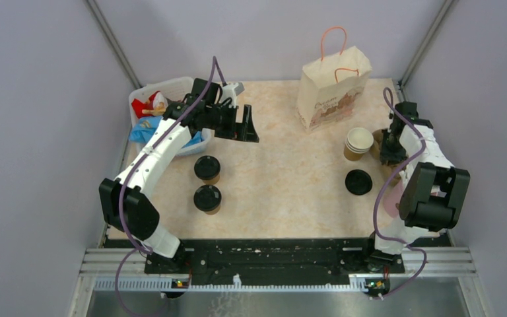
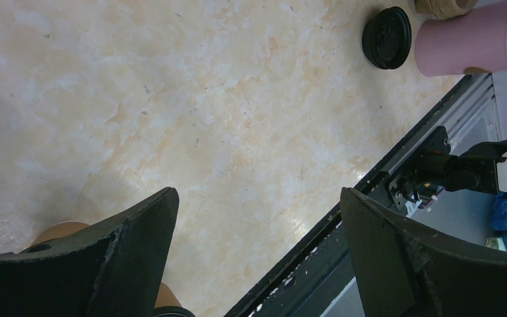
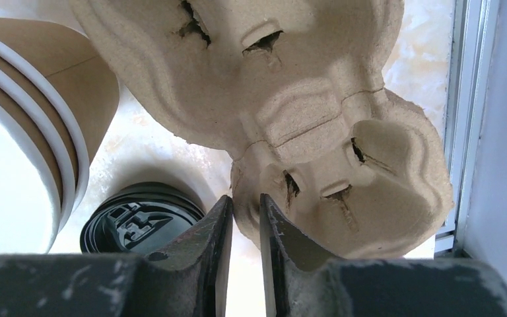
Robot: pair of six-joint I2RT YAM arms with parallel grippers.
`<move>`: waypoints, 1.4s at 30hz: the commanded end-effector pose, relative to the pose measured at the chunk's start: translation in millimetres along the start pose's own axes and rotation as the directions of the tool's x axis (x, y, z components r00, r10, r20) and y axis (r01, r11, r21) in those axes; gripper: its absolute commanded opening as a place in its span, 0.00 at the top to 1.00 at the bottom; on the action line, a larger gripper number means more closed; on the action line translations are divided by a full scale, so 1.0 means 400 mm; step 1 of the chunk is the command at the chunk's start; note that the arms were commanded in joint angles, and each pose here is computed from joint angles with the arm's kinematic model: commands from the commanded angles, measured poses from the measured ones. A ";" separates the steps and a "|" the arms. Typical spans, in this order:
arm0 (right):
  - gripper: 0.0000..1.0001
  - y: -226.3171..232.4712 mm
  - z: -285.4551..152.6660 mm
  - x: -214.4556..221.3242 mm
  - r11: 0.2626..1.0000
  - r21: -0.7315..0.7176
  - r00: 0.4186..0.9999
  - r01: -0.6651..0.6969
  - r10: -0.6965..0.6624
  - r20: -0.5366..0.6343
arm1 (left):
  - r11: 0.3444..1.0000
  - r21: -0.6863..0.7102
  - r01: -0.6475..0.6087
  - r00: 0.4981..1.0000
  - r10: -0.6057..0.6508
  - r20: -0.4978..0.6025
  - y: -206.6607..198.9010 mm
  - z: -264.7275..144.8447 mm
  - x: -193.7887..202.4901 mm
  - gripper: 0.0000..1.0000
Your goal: Pack the takeout coffee
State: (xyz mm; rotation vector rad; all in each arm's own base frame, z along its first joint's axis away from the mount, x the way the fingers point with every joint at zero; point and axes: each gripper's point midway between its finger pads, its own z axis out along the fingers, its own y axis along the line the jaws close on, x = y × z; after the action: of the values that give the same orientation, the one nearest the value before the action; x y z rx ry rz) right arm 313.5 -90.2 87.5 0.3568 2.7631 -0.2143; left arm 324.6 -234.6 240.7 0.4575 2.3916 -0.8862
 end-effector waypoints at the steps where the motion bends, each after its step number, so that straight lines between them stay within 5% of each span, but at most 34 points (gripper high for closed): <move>1: 0.82 -0.016 -0.020 -0.030 1.000 0.007 0.998 -0.008 0.008 0.059 | 0.999 0.025 -0.030 0.998 0.029 0.052 -0.024 -0.030 -0.021 0.02; 9: 0.78 -0.012 -0.028 -0.051 1.000 -0.005 0.997 -0.010 0.010 0.082 | 0.999 0.024 -0.030 0.998 0.029 0.055 -0.024 -0.031 -0.023 0.02; 15: 0.88 -0.018 -0.033 -0.061 1.000 0.007 0.996 -0.013 0.012 0.087 | 0.999 0.023 -0.031 0.998 0.030 0.057 -0.024 -0.033 -0.023 0.02; 24: 0.78 -0.020 -0.043 -0.057 1.000 0.011 0.996 -0.013 0.012 0.094 | 0.999 0.027 -0.031 0.998 0.030 0.056 -0.026 -0.033 -0.024 0.02; 29: 0.85 -0.016 -0.047 -0.060 1.000 -0.001 0.995 -0.012 0.012 0.096 | 0.999 0.032 -0.031 0.998 0.029 0.056 -0.028 -0.032 -0.022 0.02; 34: 0.76 -0.007 -0.052 -0.055 1.000 -0.022 0.995 -0.010 0.012 0.095 | 0.999 0.033 -0.032 0.998 0.030 0.057 -0.029 -0.033 -0.022 0.02; 42: 0.81 -0.003 -0.055 -0.062 1.000 -0.030 0.995 -0.010 0.013 0.103 | 0.999 0.035 -0.033 0.998 0.031 0.060 -0.032 -0.035 -0.023 0.02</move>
State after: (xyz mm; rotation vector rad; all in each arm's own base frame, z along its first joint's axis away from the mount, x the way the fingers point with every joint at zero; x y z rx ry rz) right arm 316.3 -88.2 89.7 0.3398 2.7524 -0.1943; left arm 323.0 -234.6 238.9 0.4585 2.3967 -0.8906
